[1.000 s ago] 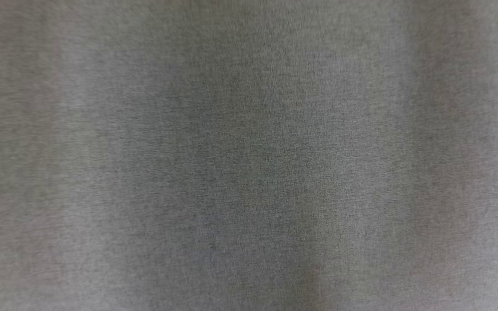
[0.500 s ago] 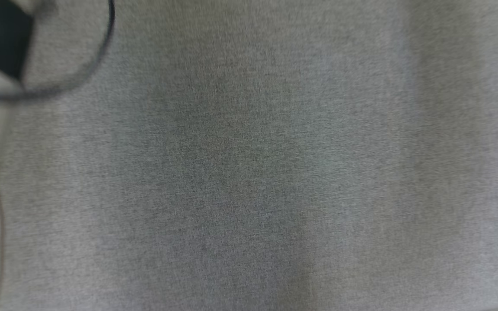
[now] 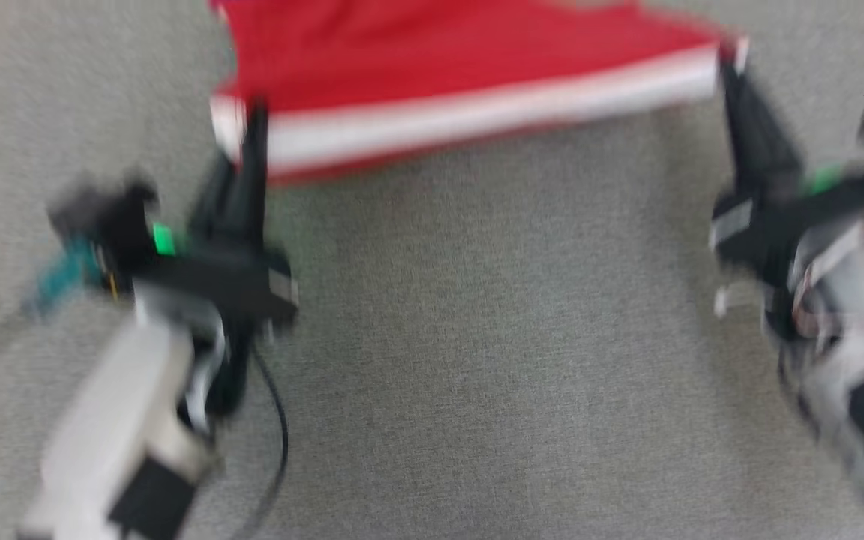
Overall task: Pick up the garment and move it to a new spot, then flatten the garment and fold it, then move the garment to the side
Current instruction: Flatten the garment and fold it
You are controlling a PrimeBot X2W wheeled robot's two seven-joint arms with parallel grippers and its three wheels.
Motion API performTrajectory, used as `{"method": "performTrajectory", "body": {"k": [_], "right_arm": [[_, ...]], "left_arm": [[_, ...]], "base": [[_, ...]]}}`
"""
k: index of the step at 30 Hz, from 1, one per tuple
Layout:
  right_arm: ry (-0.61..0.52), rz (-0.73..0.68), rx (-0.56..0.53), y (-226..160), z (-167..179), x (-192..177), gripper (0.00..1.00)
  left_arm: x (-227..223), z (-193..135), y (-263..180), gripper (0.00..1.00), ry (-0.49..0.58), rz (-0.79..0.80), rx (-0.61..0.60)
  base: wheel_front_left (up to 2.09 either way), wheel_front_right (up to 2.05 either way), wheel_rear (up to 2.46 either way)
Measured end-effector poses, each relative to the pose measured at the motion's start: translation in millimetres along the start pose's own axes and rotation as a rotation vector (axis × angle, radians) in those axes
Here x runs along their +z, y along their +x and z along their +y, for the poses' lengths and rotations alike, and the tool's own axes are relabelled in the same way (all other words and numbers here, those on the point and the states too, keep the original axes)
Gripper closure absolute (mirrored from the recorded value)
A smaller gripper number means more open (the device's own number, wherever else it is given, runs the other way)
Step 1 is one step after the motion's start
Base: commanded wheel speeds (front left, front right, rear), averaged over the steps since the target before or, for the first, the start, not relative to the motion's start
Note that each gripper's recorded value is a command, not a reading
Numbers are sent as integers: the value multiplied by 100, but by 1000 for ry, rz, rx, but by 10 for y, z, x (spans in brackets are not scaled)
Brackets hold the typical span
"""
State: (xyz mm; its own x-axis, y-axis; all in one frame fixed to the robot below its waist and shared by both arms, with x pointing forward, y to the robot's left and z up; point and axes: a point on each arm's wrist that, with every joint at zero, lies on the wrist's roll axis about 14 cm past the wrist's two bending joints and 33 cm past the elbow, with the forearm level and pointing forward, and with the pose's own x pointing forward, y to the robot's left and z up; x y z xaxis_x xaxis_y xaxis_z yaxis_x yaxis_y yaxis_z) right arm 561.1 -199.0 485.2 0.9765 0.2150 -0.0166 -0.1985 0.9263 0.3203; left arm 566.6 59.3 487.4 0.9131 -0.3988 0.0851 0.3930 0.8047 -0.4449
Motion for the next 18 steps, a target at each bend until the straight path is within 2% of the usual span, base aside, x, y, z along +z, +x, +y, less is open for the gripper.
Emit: {"method": "performTrajectory", "body": {"k": [3, 6, 10, 18], "right_arm": [[83, 51, -52, -433, -40, -275, 100], [126, 64, -89, -774, -64, -367, 100], [154, 92, -129, -1201, -71, -500, 100], [195, 162, -169, -1839, 100, -741, 100]], "left_arm": [[-119, -29, -382, 100, -25, 25, 43], [-242, -110, -713, 100, -46, 57, 66], [-378, -247, -1069, 100, -71, 96, 80], [-574, -230, -1662, 100, -100, 160, 168]], "base": [[0, 0, 0], [0, 0, 0], [0, 0, 0], [0, 0, 0]]}}
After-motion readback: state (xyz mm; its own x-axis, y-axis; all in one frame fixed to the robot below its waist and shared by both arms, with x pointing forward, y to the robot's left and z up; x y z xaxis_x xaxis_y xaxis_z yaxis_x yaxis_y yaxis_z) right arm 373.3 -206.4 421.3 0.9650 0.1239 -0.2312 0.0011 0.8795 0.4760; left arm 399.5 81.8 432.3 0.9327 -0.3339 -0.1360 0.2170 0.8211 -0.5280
